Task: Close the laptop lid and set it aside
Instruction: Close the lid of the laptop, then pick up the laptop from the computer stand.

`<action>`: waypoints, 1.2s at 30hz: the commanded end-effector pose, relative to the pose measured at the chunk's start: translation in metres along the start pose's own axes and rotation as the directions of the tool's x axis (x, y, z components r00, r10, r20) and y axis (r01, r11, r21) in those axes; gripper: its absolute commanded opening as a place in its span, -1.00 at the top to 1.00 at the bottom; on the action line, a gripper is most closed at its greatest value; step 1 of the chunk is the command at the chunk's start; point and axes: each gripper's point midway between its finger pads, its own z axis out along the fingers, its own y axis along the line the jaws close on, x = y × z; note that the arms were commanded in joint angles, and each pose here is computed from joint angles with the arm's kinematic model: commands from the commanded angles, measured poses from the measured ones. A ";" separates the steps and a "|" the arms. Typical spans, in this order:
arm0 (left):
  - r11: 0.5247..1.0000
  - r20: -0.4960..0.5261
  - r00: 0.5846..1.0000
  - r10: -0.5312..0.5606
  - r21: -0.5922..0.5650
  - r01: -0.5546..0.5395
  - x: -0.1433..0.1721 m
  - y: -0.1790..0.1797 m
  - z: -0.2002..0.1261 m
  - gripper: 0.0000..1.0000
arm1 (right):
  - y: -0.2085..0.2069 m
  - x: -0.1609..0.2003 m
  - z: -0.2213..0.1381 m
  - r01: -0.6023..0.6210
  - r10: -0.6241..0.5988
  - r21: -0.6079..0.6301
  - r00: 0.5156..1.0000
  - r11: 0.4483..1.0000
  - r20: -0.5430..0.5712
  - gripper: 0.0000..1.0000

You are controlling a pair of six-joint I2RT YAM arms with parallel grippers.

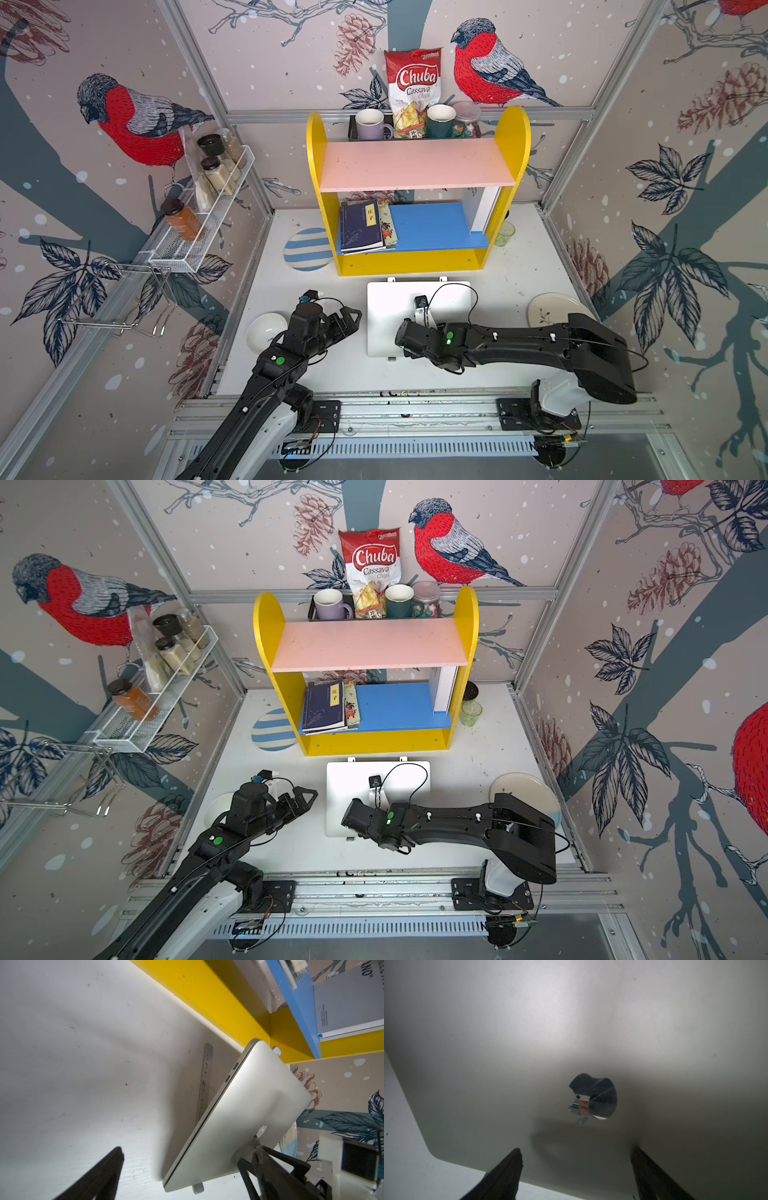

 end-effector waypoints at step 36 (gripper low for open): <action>0.849 0.271 0.903 0.335 0.329 -0.413 0.026 -0.044 0.018 -0.91 | -0.166 -0.014 -0.076 -0.298 0.434 -0.443 0.866 0.846 0.247 -0.97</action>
